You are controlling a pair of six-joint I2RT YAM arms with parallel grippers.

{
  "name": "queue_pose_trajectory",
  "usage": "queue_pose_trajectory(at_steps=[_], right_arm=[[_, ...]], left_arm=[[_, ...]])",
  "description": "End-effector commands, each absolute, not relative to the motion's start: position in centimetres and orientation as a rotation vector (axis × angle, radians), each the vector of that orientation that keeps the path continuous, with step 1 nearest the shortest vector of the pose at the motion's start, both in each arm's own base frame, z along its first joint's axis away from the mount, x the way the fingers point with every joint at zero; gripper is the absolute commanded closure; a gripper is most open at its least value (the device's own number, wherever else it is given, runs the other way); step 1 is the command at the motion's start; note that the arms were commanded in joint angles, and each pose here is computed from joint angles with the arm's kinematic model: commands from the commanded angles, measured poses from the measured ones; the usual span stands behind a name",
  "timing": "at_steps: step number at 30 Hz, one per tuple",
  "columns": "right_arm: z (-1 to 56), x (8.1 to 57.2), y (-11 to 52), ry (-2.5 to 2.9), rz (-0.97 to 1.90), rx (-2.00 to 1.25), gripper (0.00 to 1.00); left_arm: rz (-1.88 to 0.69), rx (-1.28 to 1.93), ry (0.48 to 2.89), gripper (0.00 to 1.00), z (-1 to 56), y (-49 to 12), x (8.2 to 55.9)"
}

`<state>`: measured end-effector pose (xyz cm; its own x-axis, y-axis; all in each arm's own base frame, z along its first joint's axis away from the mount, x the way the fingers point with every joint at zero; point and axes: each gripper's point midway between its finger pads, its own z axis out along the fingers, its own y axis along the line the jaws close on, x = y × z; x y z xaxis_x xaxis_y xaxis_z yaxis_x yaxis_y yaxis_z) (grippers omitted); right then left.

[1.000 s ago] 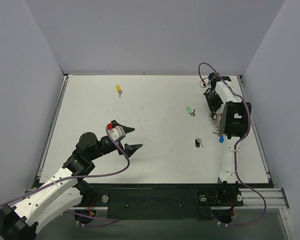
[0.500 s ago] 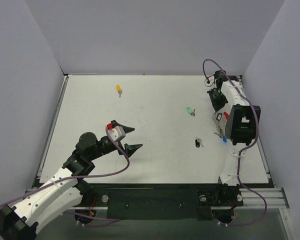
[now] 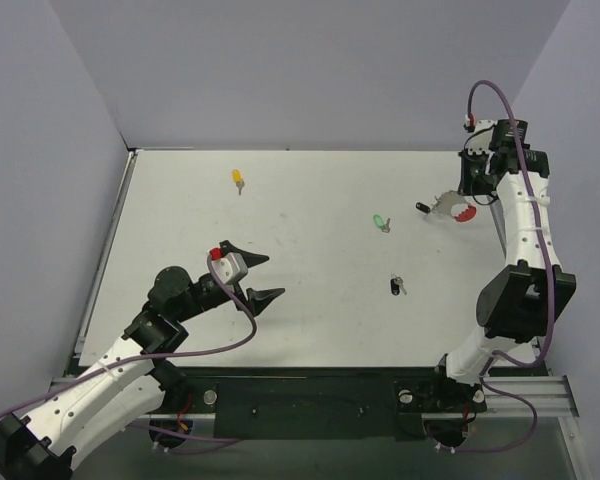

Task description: Put the keys on the keyring

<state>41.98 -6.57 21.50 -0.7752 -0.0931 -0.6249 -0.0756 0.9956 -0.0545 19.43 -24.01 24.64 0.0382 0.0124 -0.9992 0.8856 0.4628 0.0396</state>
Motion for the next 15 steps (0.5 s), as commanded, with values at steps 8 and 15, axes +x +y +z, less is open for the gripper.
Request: queue_pose_trajectory(at_steps=[8,15], right_arm=[[29.9,41.0,-1.7,2.267,0.084,-0.284,1.00],[32.5,38.5,1.9,2.217,0.085,-0.430,1.00]], left_arm=[[-0.851,0.841,1.257,0.13,27.3,-24.1,18.9],[-0.859,0.847,1.229,0.14,27.6,-24.1,18.6]])
